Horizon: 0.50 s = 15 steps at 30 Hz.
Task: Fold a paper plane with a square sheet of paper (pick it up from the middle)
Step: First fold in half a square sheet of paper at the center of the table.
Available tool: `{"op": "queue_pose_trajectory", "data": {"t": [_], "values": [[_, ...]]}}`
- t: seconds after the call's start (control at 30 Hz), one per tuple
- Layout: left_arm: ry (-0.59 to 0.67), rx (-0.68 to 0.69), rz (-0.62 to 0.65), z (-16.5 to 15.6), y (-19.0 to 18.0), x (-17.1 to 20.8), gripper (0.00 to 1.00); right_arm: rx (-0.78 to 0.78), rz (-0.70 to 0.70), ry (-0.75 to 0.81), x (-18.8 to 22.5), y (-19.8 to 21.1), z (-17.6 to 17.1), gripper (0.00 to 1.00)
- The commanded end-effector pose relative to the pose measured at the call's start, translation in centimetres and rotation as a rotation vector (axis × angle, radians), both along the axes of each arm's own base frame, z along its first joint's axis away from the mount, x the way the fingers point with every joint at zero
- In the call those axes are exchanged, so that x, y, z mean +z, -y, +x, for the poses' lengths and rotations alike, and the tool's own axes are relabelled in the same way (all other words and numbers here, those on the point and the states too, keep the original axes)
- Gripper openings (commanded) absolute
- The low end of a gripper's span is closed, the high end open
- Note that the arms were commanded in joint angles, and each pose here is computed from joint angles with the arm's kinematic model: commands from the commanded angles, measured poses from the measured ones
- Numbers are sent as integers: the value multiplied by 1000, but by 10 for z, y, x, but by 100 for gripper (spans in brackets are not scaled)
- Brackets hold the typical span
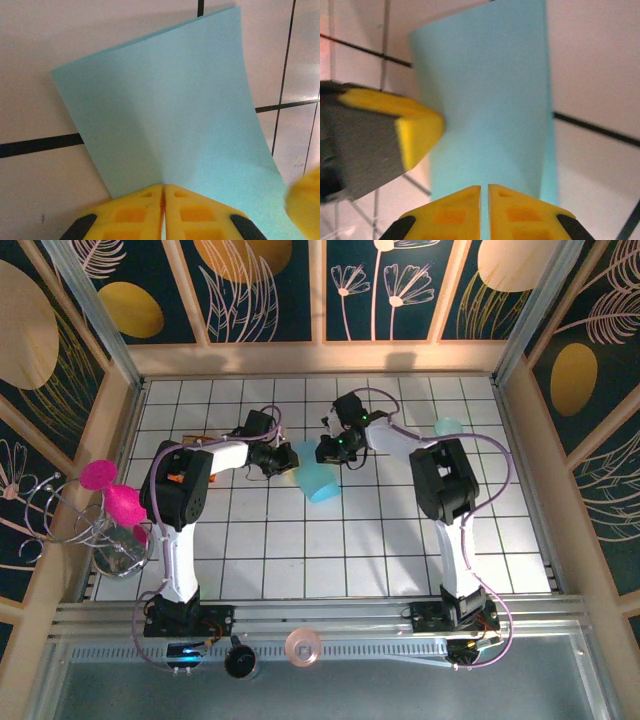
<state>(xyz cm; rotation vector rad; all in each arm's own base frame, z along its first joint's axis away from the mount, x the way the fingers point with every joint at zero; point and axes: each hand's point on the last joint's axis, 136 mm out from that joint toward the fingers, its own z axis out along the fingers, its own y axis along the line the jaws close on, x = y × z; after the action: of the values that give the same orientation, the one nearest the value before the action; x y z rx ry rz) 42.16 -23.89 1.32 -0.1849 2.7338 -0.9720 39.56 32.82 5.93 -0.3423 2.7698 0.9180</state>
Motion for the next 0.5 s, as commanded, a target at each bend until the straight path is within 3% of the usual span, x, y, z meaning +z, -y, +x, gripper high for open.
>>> {"op": "queue_pose_trajectory", "data": {"t": [0.0, 0.17, 0.47], "values": [[-101, 46, 115, -13, -20, -41, 10, -17, 125, -62, 24, -35, -25, 11], [-104, 47, 114, -13, -20, -41, 10, -12, 115, -112, 9, -54, -41, 5], [-108, 48, 116, -13, -20, -43, 10, -3, 44, -159, -25, -53, -54, 2]]}}
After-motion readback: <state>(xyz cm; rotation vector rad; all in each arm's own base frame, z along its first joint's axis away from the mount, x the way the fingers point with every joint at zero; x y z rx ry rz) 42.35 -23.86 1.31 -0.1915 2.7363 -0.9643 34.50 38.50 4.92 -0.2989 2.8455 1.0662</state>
